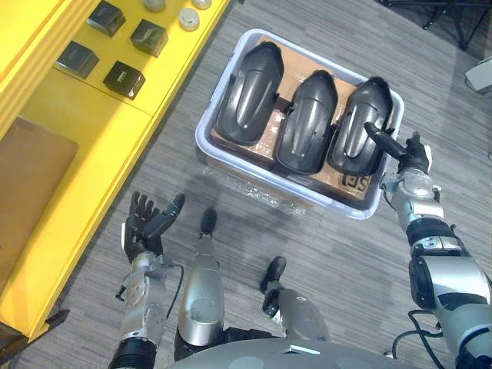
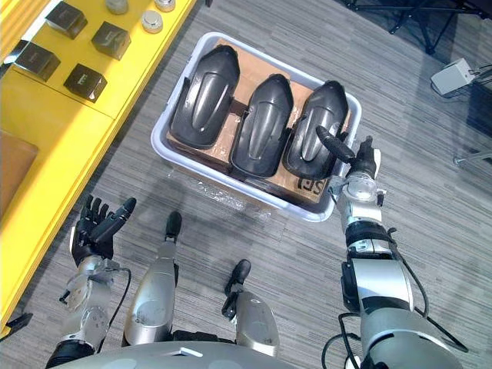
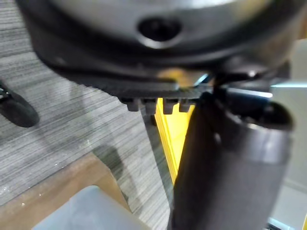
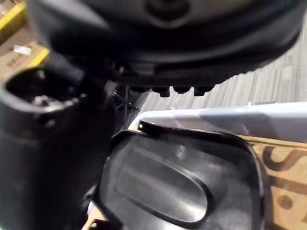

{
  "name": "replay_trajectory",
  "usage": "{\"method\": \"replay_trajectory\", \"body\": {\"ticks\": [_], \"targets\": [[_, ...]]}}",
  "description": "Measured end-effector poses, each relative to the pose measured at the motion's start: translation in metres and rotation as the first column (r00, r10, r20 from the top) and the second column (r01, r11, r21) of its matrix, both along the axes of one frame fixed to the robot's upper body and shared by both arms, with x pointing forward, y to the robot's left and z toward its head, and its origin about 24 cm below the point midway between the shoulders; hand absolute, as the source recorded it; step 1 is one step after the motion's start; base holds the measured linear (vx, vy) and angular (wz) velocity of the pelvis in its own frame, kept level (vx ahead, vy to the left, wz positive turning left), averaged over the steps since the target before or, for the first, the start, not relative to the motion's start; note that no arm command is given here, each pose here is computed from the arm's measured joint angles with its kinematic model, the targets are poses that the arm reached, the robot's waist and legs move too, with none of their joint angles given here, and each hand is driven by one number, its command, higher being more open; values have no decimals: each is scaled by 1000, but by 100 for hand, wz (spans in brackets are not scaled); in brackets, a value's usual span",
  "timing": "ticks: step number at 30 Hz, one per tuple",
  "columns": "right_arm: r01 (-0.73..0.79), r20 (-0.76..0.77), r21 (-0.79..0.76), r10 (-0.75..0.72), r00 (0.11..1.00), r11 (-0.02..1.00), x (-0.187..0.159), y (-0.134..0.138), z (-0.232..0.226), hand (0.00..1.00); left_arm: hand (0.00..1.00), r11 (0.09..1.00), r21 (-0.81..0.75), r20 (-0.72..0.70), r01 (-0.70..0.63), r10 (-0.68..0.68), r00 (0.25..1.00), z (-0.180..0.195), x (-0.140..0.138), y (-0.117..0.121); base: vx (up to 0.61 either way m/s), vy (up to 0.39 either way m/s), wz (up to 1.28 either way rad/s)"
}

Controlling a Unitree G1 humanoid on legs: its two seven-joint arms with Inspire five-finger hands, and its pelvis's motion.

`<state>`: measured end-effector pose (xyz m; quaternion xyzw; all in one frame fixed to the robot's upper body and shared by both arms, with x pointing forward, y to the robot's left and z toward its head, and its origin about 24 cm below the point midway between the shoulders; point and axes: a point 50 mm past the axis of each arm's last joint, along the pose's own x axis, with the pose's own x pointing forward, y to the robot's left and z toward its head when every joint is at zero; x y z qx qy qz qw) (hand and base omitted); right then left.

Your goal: Walk over and take three plastic housings, then place them on the shelf

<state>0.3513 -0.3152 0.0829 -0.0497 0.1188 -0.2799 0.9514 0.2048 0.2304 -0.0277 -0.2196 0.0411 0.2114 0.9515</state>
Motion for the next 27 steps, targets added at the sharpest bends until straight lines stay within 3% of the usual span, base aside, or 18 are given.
{"method": "replay_trajectory", "body": {"ticks": [7,23,24,27], "targets": [[53,-45,-62,-56,997,997,5,-21,27,100,100,1000,-8,-39,-14,13,999,-9,0,-1,-26,-15,-9],[165,-73,-182,-180,981,969,3,-58,96,100,100,989,-142,-81,34,-46,996,-28,0,-32,15,-16,7],[179,-81,-187,-196,977,966,-1,-63,99,0,100,987,-157,-74,36,-48,996,-29,1,-35,25,-6,13],[183,-110,-208,-209,972,961,-3,-66,102,0,100,986,-165,-71,34,-47,996,-29,1,-38,15,-3,13]]}}
